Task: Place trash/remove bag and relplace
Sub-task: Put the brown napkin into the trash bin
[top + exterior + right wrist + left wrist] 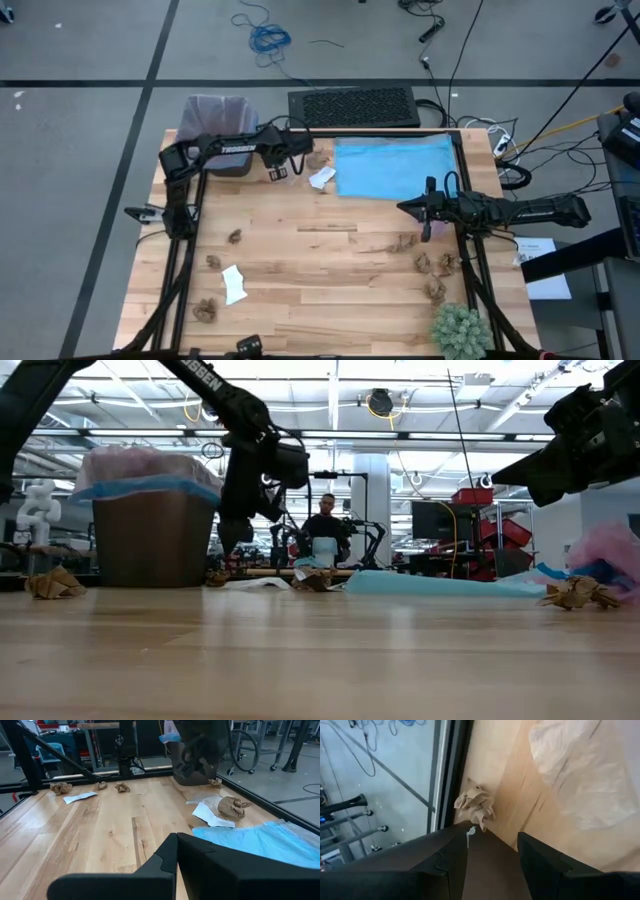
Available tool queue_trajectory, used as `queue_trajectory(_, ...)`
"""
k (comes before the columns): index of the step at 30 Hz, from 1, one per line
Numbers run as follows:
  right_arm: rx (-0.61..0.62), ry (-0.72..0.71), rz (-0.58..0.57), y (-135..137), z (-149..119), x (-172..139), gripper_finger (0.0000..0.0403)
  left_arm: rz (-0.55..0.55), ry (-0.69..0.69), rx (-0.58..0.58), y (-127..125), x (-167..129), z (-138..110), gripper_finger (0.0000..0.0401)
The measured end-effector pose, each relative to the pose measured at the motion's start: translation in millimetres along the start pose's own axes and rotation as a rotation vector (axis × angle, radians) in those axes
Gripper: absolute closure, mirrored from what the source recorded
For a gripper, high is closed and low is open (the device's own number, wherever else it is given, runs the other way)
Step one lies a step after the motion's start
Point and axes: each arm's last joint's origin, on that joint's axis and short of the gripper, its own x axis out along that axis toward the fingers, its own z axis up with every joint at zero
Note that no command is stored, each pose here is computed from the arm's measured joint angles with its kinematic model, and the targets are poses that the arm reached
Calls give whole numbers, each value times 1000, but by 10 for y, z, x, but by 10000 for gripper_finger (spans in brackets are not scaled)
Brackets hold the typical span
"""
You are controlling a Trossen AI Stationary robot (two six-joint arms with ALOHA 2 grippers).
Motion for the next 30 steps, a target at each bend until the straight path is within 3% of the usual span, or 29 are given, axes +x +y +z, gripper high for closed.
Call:
queue_trajectory(12,0,0,0,0,-1,0,403,-29,37,-61,160,434,-141,233)
queue_trajectory(25,0,0,0,0,0,0,403,-26,-6,-29,177,508,-123,233)
queue_trajectory(30,0,0,0,0,1,0,403,-74,-20,-50,232,556,-133,233)
